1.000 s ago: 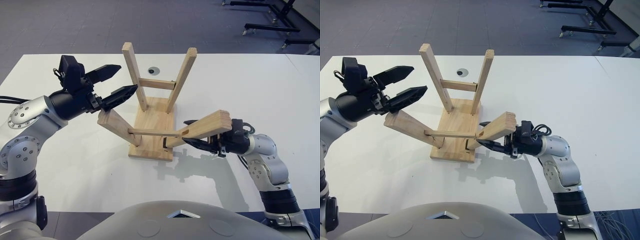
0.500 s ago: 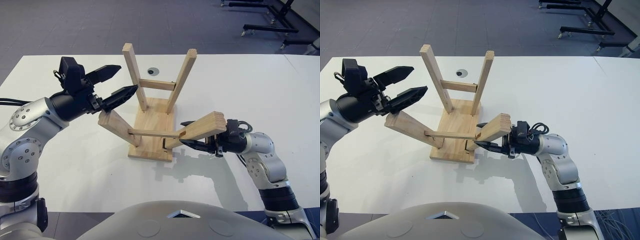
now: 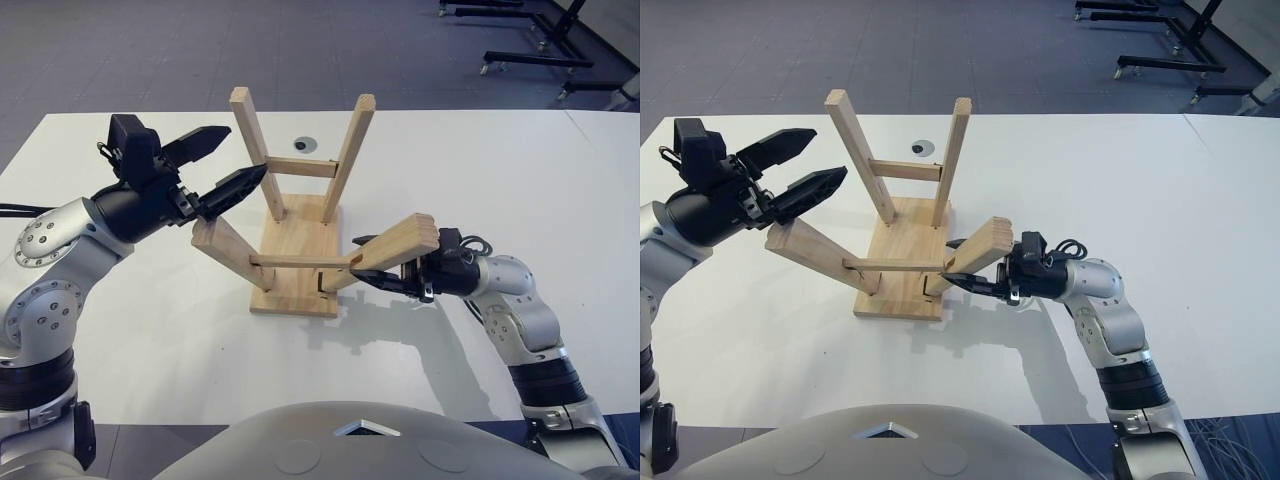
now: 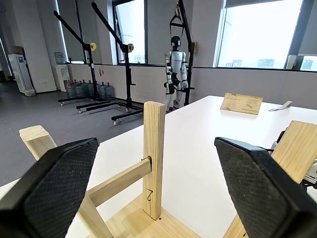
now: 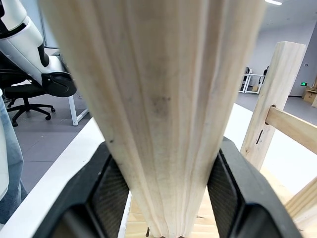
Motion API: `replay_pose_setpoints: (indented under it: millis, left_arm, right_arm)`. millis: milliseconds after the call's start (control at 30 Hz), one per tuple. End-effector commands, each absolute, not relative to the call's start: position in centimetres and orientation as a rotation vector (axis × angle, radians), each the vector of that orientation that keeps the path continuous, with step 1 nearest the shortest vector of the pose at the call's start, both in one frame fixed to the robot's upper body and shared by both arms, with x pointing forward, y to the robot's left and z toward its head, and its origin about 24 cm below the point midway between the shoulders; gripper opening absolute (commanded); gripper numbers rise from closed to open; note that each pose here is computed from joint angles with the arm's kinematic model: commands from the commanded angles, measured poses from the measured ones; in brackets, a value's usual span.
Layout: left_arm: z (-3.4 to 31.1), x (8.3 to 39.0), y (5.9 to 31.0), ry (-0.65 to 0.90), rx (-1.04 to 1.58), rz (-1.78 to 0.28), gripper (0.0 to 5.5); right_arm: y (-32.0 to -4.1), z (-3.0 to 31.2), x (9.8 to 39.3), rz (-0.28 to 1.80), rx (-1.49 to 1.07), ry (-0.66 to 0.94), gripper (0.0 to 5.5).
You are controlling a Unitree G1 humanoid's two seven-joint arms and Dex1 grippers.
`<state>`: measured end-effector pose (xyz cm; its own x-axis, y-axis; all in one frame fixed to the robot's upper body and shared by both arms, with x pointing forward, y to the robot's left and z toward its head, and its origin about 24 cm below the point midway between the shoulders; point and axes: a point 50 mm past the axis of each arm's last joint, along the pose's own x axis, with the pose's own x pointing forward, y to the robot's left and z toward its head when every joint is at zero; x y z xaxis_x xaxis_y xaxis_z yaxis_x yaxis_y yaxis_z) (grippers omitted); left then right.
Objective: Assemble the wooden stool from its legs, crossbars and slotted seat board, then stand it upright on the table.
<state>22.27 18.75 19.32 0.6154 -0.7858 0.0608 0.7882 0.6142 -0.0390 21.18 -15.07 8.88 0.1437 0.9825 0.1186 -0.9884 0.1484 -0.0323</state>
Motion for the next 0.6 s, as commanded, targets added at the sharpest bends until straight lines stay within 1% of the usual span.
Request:
replay_pose_setpoints:
  millis: [33, 267, 333, 400, 467, 500, 600]
  left_arm:
    - [17.7, 22.0, 17.9, 0.041, -0.089, -0.945, 4.27]
    - [17.0, 22.2, 18.0, 0.032, -0.117, -0.923, 4.27]
    - [16.7, 22.6, 18.9, 0.013, -0.176, -0.881, 4.27]
    - [15.6, 23.2, 21.0, 0.033, -0.2, -0.781, 4.27]
    - [14.5, 23.4, 22.6, 0.072, -0.196, -0.723, 4.27]
    - [14.1, 23.4, 22.9, 0.091, -0.188, -0.71, 4.27]
    - [13.2, 23.2, 22.9, 0.123, -0.172, -0.711, 4.27]
  right_arm:
    - [-13.5, 7.2, 21.0, 1.499, 0.033, 0.013, 2.06]
    - [-12.6, 6.8, 21.3, 1.567, 0.01, 0.042, 2.06]
    - [-12.7, 6.8, 21.4, 1.564, 0.006, 0.04, 2.06]
    - [-12.8, 6.8, 21.6, 1.558, 0.002, 0.037, 2.06]
    - [-12.9, 6.9, 21.7, 1.551, -0.001, 0.034, 2.06]
    - [-13.0, 6.9, 21.7, 1.548, -0.001, 0.033, 2.06]
    - [-13.0, 7.0, 21.9, 1.539, -0.008, 0.036, 2.06]
